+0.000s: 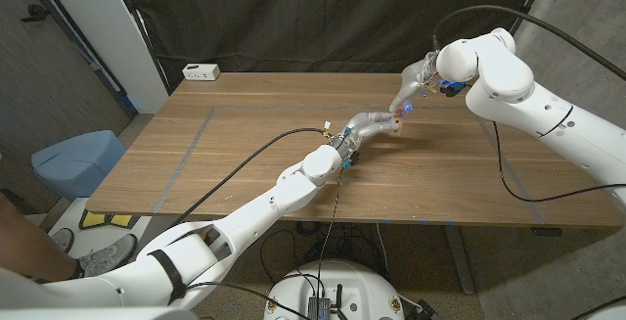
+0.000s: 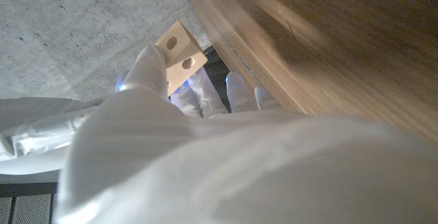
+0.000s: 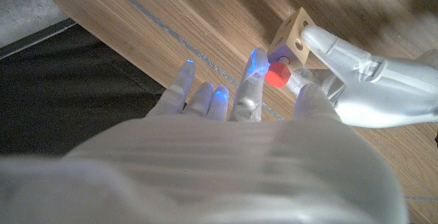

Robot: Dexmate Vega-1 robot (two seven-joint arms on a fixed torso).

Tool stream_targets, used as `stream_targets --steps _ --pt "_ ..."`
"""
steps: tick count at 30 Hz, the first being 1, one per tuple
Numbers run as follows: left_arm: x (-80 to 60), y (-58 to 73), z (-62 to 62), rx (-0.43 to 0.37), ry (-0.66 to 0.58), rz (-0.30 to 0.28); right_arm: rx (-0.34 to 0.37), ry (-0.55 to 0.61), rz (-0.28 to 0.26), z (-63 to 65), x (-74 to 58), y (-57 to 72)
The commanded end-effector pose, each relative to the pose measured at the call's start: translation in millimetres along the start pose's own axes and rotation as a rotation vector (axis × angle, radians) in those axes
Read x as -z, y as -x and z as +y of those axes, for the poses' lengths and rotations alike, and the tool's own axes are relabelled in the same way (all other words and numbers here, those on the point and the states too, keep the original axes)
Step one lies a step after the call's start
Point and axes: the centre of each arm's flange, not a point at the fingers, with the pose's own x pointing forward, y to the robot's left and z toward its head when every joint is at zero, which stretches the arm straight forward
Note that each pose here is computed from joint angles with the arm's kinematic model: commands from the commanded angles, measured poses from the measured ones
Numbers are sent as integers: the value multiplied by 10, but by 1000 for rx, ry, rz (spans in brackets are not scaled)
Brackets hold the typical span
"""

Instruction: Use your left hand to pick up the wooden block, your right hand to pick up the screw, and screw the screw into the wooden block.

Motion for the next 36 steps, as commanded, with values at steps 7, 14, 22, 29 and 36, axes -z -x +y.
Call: stream_targets --steps 7,14,22,29,36 --pt "-18 14 -11 4 -6 -5 -54 18 41 -17 14 72" --pt "-19 15 -22 7 -5 -3 -60 13 33 1 23 63" --pt "-14 14 -24 4 -4 -1 -63 7 2 4 43 47" --pt "-10 -3 -5 0 -6 0 -43 6 -43 -11 81 39" --pt "-1 -31 18 0 -5 2 -28 6 -68 -29 88 26"
